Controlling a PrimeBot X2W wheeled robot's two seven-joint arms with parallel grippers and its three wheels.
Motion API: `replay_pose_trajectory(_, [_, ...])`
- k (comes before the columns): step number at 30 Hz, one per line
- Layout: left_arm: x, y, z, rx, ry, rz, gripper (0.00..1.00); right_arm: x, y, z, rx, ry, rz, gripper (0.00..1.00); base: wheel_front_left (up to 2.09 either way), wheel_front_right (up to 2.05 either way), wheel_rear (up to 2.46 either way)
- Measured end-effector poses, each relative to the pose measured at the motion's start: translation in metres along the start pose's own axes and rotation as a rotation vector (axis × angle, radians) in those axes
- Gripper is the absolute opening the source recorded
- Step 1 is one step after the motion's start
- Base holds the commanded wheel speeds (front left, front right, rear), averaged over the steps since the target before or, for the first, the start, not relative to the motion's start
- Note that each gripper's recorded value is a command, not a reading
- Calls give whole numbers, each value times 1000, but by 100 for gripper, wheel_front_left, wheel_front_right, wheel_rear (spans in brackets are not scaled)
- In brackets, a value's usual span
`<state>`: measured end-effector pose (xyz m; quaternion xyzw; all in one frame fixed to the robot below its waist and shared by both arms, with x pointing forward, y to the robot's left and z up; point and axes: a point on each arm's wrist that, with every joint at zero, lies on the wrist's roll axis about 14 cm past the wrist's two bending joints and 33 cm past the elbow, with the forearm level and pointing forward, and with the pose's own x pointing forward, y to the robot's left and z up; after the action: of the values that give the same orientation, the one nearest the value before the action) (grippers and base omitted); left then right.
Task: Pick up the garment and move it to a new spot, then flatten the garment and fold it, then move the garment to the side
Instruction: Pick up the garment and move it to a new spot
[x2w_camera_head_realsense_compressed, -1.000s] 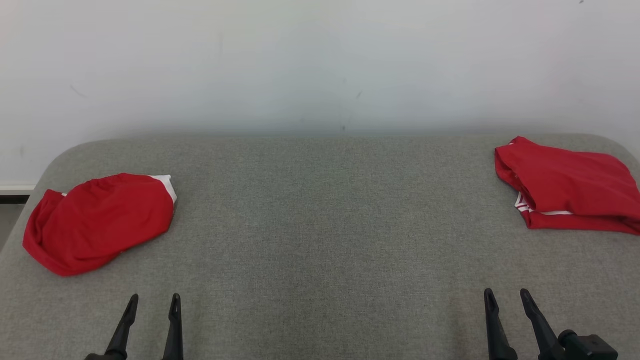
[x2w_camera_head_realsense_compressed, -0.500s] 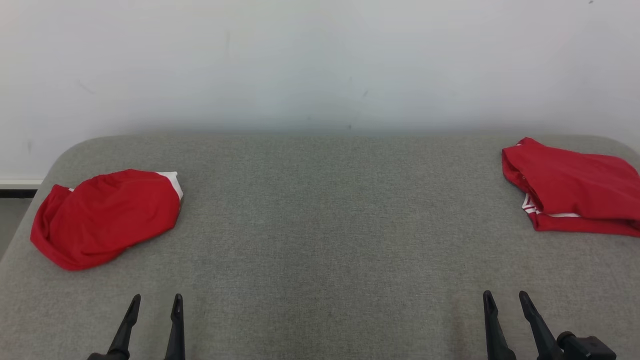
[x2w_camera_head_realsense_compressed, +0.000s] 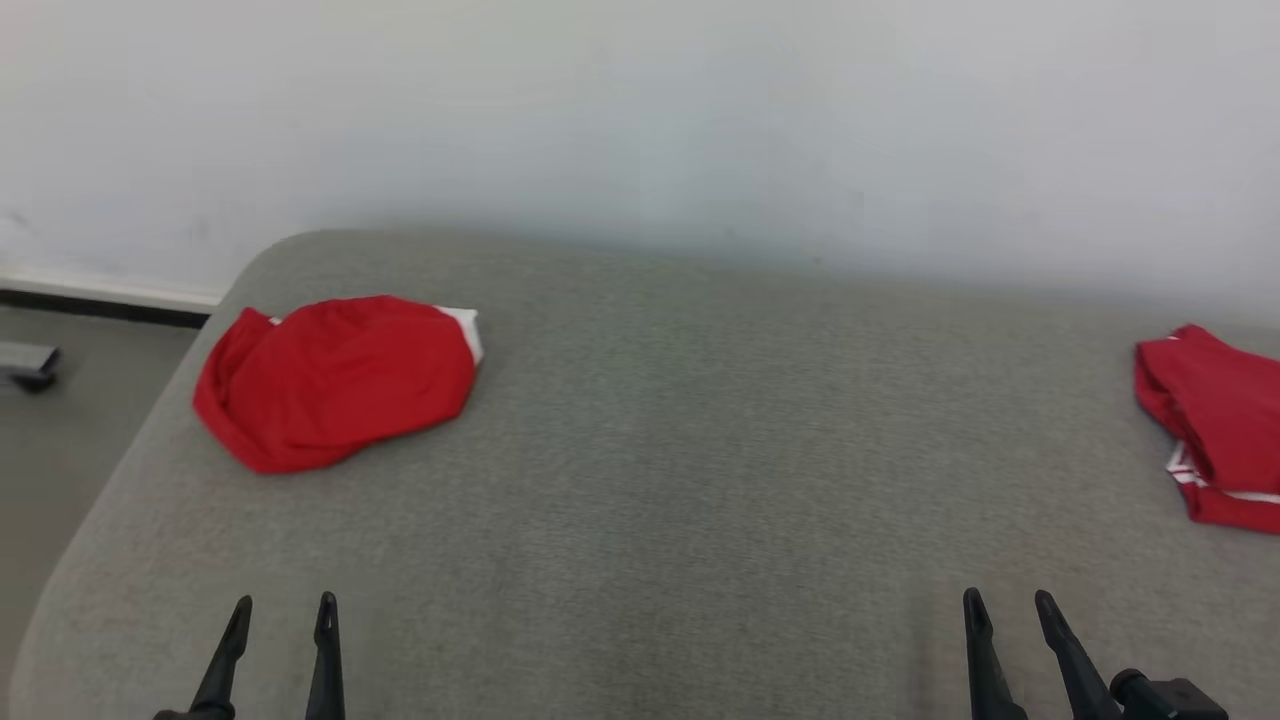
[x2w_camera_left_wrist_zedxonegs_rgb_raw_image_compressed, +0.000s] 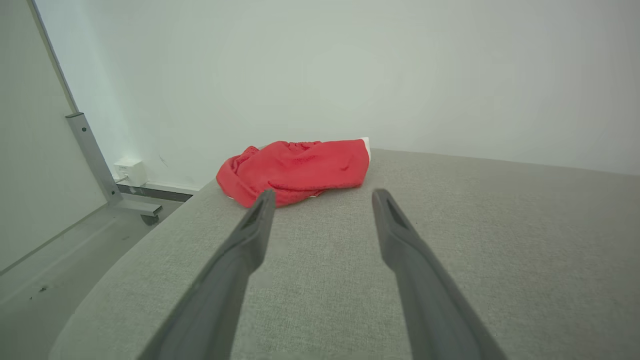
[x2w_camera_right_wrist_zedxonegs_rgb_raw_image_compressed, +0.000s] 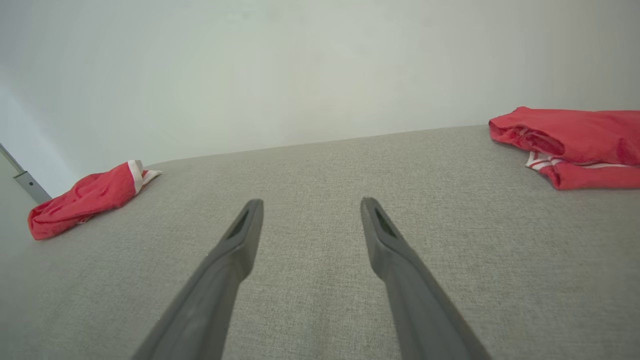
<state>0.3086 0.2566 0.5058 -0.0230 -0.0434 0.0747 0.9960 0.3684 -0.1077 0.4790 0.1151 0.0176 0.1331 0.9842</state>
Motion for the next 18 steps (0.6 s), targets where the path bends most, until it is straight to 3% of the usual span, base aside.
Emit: replay_pose_trajectory(18, [-64, 83, 7, 28, -5, 307, 100, 47, 76, -19, -9, 64, 245, 100, 0, 0, 0])
